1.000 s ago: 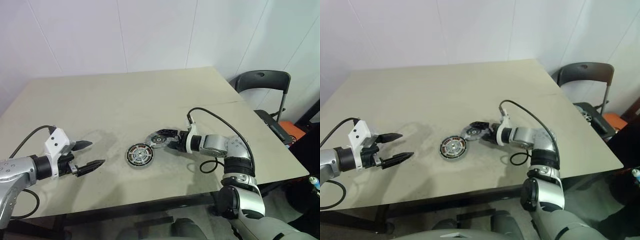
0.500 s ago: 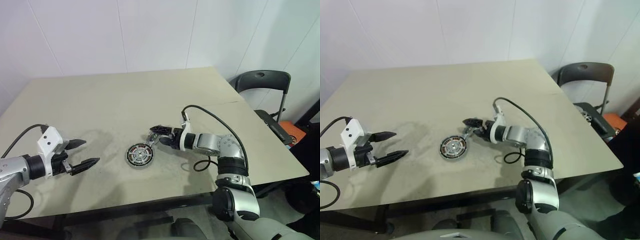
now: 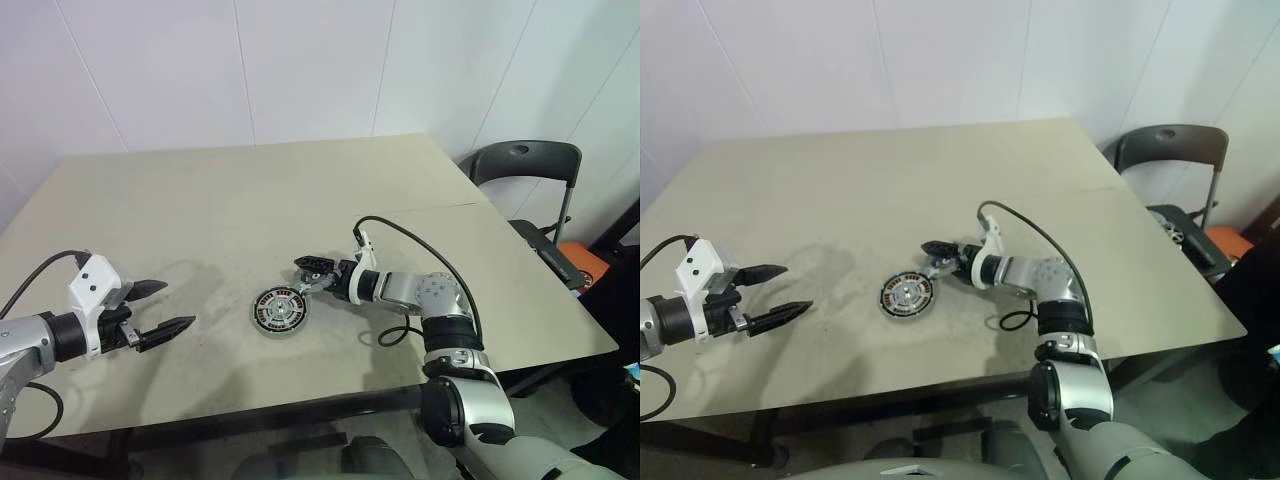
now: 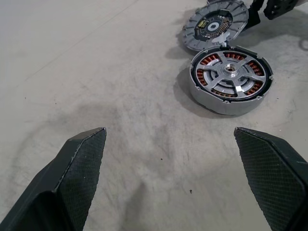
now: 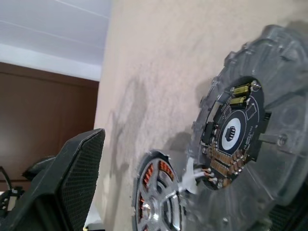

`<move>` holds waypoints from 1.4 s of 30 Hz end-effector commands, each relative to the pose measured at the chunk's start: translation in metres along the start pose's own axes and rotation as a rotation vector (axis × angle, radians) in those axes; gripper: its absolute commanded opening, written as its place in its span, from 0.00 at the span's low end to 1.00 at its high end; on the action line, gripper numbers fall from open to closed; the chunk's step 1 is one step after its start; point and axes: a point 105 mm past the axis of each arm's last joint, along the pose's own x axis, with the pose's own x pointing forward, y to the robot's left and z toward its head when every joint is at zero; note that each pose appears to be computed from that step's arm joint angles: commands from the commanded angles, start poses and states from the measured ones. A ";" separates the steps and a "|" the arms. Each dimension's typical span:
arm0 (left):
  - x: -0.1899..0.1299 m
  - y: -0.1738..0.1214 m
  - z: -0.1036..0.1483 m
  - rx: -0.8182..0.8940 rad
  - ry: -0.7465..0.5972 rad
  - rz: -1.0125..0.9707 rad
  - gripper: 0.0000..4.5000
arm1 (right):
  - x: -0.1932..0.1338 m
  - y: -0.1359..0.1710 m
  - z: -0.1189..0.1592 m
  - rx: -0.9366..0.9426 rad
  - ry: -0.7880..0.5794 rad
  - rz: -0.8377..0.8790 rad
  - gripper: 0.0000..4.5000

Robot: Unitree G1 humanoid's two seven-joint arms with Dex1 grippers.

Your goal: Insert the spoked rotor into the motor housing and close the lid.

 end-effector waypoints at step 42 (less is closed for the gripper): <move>-0.015 0.003 0.004 -0.040 -0.078 0.046 1.00 | 0.000 0.082 -0.028 -1.177 0.212 0.200 0.98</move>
